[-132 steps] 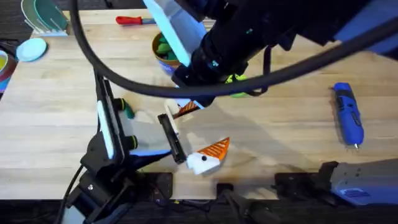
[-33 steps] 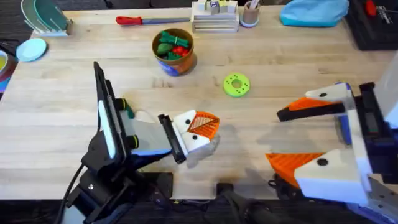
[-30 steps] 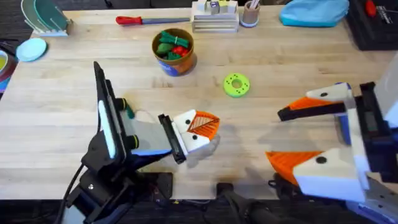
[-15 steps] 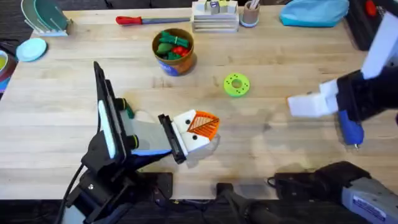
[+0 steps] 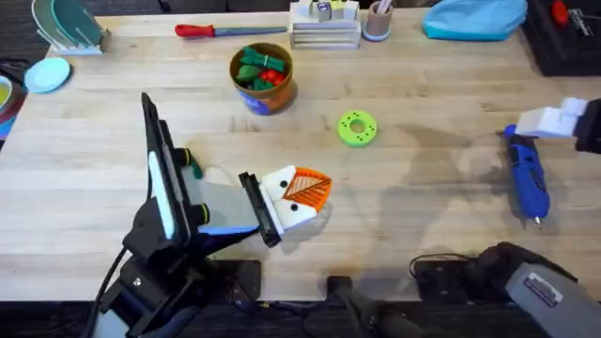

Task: Pick up the gripper from the table and insert it into the empty holder that is missing its gripper. Then pick up a screw, insert it into the mounting hole, and use the screwdriver to tighten it. Finally, clean up the table by picking up the vegetable and placing it into the bucket.

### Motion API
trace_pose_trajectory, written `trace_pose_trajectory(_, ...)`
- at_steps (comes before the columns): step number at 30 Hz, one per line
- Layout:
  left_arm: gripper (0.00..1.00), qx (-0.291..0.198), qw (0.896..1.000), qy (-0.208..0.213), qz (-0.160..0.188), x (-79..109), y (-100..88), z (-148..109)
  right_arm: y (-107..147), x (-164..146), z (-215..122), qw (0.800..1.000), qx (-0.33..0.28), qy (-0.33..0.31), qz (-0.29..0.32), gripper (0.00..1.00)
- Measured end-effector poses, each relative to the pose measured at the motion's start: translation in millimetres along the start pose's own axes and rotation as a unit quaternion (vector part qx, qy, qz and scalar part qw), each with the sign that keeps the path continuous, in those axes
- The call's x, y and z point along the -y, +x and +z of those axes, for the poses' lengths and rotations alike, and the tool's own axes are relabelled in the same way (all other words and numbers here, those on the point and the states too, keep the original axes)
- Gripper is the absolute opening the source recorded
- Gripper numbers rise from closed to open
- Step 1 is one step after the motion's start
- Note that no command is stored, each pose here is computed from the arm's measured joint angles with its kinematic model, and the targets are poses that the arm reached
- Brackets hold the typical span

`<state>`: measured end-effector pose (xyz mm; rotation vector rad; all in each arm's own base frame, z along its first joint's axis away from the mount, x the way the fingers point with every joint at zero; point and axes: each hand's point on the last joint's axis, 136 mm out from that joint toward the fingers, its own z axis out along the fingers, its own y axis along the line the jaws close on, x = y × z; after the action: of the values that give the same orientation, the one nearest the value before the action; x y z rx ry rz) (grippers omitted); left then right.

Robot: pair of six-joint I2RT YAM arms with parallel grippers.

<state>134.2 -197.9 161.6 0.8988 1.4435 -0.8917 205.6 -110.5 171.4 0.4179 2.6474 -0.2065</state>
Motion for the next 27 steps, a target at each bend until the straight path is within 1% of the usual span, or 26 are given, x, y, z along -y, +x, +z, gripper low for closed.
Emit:
trace_pose_trajectory(3,0.008,0.000,1.000,0.000,0.000,0.0,0.1,0.0,-4.2,16.6,13.9,1.000,-0.012,0.014,0.004,0.992)
trace_pose_trajectory(5,0.008,0.000,1.000,0.000,0.000,0.0,0.1,0.0,-3.7,23.0,27.3,0.999,-0.032,0.015,0.003,0.991)
trace_pose_trajectory(11,0.008,0.000,1.000,0.000,0.000,0.0,0.1,0.0,13.3,21.8,69.0,0.992,-0.120,-0.013,-0.039,0.991)
trace_pose_trajectory(13,0.008,0.000,1.000,0.000,0.000,0.0,0.1,0.0,18.2,21.0,79.8,0.988,-0.140,-0.023,-0.055,0.991)
trace_pose_trajectory(18,0.008,0.000,1.000,0.000,0.000,0.0,0.1,0.0,14.0,23.3,102.2,0.985,-0.146,-0.030,-0.091,0.991)
trace_pose_trajectory(22,0.008,0.000,1.000,0.000,0.000,0.0,0.1,0.0,17.8,23.0,115.9,0.978,-0.161,-0.042,-0.124,0.991)
trace_pose_trajectory(27,0.008,0.000,1.000,0.000,0.000,0.0,0.0,0.0,19.6,23.5,135.4,0.974,-0.172,-0.050,-0.141,0.991)
